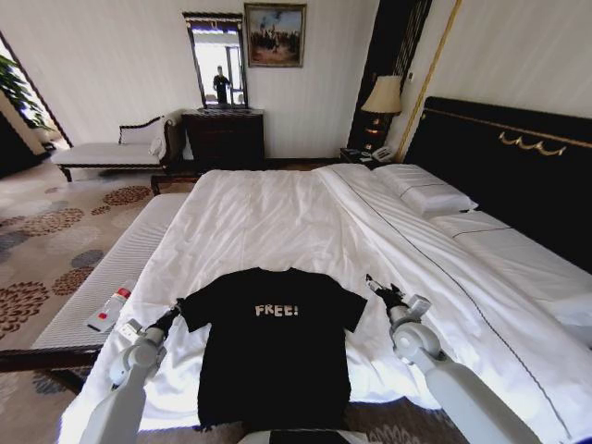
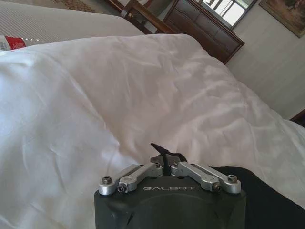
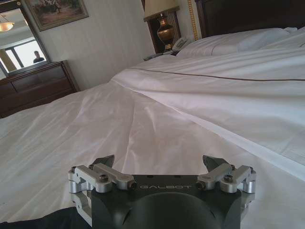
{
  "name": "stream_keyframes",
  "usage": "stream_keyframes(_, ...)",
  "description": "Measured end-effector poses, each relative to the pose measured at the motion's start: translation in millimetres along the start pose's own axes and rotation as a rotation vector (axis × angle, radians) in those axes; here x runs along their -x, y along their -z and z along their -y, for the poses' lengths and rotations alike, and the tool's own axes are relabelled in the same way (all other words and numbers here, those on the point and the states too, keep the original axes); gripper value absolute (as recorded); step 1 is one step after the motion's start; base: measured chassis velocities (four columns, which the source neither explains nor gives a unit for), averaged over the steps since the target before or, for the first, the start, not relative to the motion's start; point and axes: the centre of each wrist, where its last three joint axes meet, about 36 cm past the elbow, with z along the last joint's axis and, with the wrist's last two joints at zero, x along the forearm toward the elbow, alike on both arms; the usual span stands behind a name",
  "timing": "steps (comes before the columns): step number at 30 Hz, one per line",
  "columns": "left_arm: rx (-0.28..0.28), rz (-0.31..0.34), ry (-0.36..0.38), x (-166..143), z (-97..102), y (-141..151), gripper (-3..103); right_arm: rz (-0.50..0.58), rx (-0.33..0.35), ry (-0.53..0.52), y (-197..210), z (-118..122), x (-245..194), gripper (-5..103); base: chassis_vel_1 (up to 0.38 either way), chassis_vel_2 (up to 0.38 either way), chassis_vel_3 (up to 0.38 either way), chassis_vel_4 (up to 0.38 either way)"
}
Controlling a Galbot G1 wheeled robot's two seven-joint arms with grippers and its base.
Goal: Fold the clothes on the bed.
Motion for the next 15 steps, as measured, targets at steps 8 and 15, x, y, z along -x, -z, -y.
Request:
stream_keyframes(8,-0.026,0.108,-0.017,-32.3,15.1,32.5,33,-0.033,0.124,0.028,8.3,1.1,2.5,100,0.0,0.0,0.0,0.0)
stream_keyframes(15,-0.005,0.215,-0.15,-89.2,71.3,73.3,61,-0.096,0.251,0.117,22.7,-6.8,2.0,100,0.0,0.0,0.0,0.0)
